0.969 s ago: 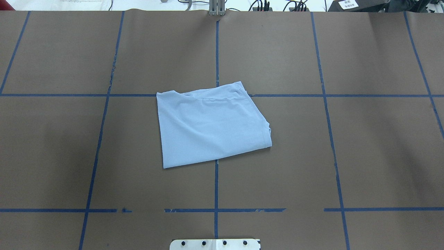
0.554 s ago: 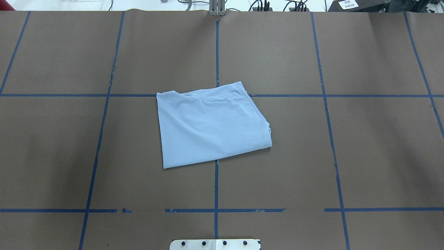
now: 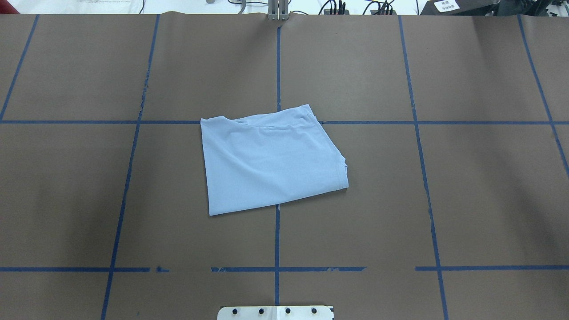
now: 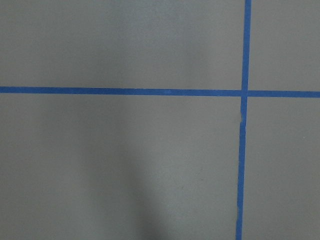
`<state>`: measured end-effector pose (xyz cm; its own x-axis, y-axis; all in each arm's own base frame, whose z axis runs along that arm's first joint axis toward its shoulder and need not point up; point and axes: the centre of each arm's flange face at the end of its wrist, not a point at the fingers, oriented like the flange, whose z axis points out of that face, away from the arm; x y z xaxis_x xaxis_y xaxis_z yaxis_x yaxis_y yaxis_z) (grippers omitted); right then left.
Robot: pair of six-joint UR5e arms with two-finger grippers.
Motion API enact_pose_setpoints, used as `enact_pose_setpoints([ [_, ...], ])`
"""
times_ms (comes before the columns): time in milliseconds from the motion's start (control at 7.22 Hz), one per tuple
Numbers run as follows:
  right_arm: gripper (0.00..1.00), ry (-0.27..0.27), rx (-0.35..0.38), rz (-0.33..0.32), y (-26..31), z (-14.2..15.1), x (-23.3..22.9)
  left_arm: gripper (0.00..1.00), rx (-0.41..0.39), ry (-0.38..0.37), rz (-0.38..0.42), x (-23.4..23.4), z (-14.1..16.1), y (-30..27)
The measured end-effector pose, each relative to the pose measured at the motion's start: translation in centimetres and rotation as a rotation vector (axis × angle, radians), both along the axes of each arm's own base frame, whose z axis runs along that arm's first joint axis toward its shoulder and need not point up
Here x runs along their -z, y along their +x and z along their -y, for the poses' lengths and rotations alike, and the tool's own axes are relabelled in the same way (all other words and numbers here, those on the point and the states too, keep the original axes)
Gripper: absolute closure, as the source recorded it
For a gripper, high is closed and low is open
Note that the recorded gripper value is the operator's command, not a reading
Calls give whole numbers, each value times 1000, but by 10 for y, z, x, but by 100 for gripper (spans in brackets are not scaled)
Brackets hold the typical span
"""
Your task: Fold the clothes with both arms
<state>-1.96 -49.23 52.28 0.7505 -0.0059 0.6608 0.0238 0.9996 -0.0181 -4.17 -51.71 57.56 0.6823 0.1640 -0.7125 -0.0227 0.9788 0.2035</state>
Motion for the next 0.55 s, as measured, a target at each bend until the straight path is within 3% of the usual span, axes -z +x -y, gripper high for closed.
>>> enact_pose_setpoints([
  [277, 0, -11, 1, -11, 1, 1, -8, 0, -30, -38, 12, 2, -20, -3],
  [554, 0, -47, 3, -16, 0, 4, -26, 0, -60, -2, 19, 6, -31, -8],
])
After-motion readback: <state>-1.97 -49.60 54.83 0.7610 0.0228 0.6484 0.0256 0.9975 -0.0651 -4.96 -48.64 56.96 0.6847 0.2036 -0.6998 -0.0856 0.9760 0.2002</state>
